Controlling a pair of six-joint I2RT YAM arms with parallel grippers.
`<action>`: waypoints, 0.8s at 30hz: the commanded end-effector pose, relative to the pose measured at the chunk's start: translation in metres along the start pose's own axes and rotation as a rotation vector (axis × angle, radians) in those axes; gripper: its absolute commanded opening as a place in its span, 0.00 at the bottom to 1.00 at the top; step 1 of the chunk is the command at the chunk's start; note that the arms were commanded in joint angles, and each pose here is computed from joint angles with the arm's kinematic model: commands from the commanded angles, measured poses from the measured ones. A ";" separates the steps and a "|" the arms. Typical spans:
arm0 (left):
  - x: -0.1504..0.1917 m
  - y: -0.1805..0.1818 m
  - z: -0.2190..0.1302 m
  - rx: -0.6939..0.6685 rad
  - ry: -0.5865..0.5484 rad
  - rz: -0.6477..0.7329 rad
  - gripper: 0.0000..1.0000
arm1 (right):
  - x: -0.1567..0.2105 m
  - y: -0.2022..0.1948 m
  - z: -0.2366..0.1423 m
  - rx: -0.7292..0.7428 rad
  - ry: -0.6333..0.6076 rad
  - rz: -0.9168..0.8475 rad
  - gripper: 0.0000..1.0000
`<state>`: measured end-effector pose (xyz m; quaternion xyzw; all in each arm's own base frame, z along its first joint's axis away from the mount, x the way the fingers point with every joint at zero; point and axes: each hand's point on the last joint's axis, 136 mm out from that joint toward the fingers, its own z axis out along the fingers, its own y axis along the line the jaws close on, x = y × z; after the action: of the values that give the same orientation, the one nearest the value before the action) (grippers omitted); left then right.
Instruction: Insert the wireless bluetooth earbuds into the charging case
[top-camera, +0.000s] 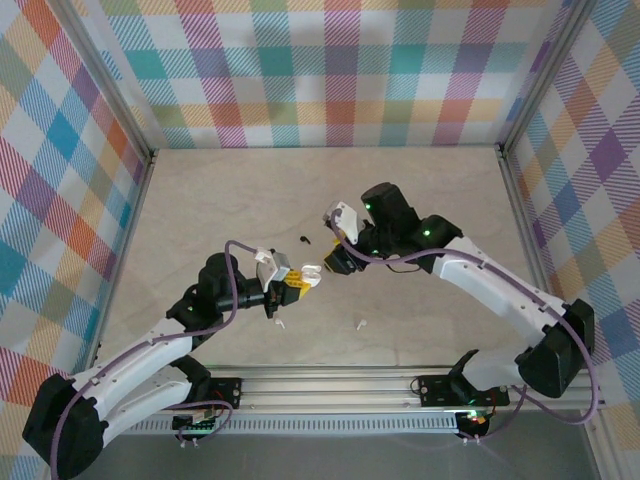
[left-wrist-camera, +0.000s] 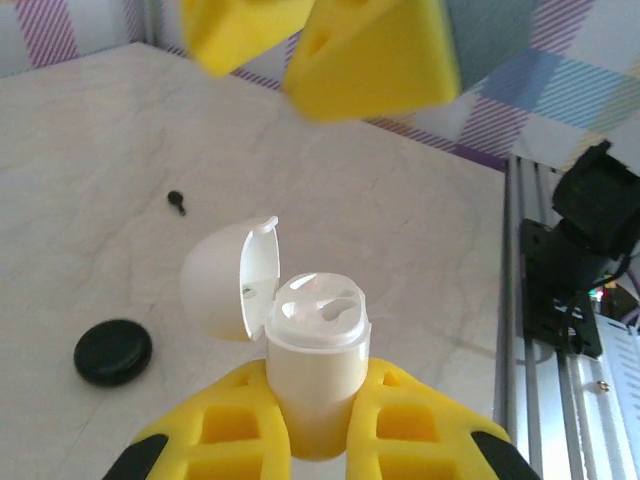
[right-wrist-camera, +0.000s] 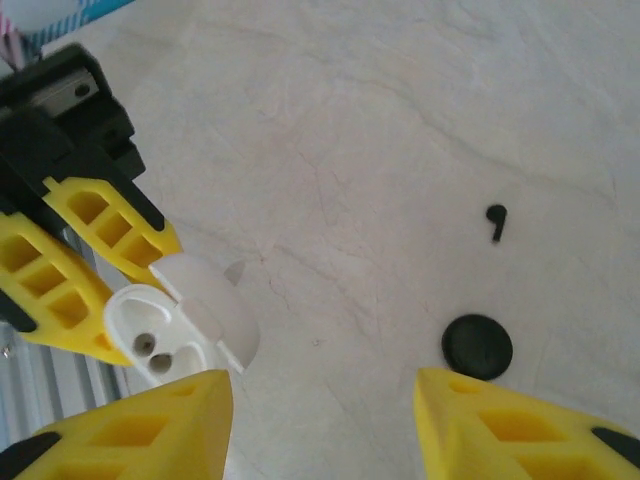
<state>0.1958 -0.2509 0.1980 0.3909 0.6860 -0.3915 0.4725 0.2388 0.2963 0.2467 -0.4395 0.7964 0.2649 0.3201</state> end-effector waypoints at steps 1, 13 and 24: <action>-0.002 0.009 -0.002 -0.066 -0.035 -0.012 0.00 | 0.008 -0.022 -0.015 0.140 -0.005 0.301 0.51; 0.008 0.014 -0.007 -0.111 -0.039 -0.004 0.00 | 0.136 -0.024 0.008 0.212 0.229 1.010 0.38; 0.016 0.012 -0.013 -0.120 -0.036 -0.002 0.00 | 0.219 -0.012 0.038 0.275 0.341 1.205 0.29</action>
<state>0.2009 -0.2326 0.1807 0.3537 0.7069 -0.3562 0.4984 0.1668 0.1949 0.0587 0.0641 0.9756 0.2077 0.0304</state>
